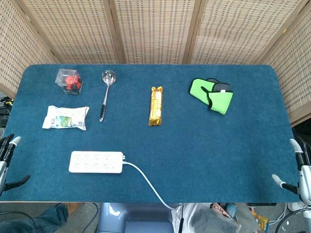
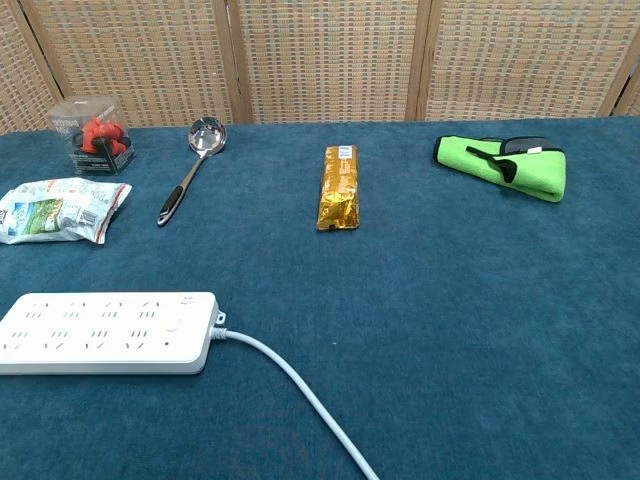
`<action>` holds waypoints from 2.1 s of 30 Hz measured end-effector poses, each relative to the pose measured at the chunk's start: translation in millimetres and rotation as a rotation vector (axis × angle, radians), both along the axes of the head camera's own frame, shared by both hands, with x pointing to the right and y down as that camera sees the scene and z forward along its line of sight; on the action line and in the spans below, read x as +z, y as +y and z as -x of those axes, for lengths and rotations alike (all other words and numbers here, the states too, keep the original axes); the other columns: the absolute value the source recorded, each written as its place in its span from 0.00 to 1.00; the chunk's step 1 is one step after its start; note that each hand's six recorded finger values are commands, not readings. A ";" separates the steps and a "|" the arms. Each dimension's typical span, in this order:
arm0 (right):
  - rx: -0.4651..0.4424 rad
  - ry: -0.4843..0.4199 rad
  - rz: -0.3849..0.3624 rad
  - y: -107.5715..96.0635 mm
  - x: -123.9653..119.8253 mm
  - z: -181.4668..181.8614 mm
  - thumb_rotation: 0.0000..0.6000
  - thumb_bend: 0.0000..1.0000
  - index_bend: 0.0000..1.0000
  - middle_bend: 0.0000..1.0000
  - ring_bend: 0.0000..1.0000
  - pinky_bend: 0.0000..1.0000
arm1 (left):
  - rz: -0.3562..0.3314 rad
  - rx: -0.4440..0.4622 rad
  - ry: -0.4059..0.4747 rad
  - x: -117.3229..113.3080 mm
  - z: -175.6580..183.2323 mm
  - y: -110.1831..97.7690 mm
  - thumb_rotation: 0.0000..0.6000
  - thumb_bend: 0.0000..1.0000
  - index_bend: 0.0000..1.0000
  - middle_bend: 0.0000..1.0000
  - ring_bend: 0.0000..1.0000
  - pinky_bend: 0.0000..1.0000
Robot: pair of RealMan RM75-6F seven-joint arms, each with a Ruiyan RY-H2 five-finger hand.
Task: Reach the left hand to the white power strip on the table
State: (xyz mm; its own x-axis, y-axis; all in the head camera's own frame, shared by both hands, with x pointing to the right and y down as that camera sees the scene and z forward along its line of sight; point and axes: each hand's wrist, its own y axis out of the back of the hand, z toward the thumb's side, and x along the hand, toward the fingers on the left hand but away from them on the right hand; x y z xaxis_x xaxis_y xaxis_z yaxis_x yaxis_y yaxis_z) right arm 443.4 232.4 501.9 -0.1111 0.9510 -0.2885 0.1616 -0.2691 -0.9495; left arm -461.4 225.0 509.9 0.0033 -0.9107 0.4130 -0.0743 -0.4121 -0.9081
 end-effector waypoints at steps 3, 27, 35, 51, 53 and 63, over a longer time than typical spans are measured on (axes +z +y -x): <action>0.000 0.002 0.001 0.1 0.1 -0.2 1.00 0.00 0.00 0.00 0.00 0.00 | -0.001 0.001 0.001 0.1 0.0 0.0 1.00 0.00 0.00 0.00 0.00 0.00; 0.005 -0.006 0.010 -1.6 2.5 -0.7 1.00 0.00 0.00 0.00 0.00 0.00 | 0.185 0.099 0.245 66.2 -77.3 5.8 1.00 1.00 0.12 1.00 1.00 1.00; 0.017 -0.011 0.015 -2.6 3.5 -4.2 1.00 0.00 0.00 0.00 0.00 0.00 | 0.398 0.119 0.304 104.0 -126.7 14.8 1.00 1.00 0.14 1.00 1.00 1.00; 0.029 -0.020 0.025 -4.8 5.6 -8.7 1.00 0.00 0.00 0.00 0.00 0.00 | 0.557 0.147 0.331 144.6 -185.5 23.6 1.00 1.00 0.14 1.00 1.00 1.00; 0.030 -0.022 0.025 -5.0 5.6 -9.1 1.00 0.00 0.00 0.00 0.00 0.00 | 0.563 0.154 0.324 147.0 -189.3 24.1 1.00 1.00 0.14 1.00 1.00 1.00; 0.033 -0.031 0.023 -5.5 4.3 -10.8 1.00 0.00 0.00 0.00 0.00 0.00 | 0.584 0.162 0.299 156.4 -199.2 28.8 1.00 1.00 0.14 1.00 1.00 1.00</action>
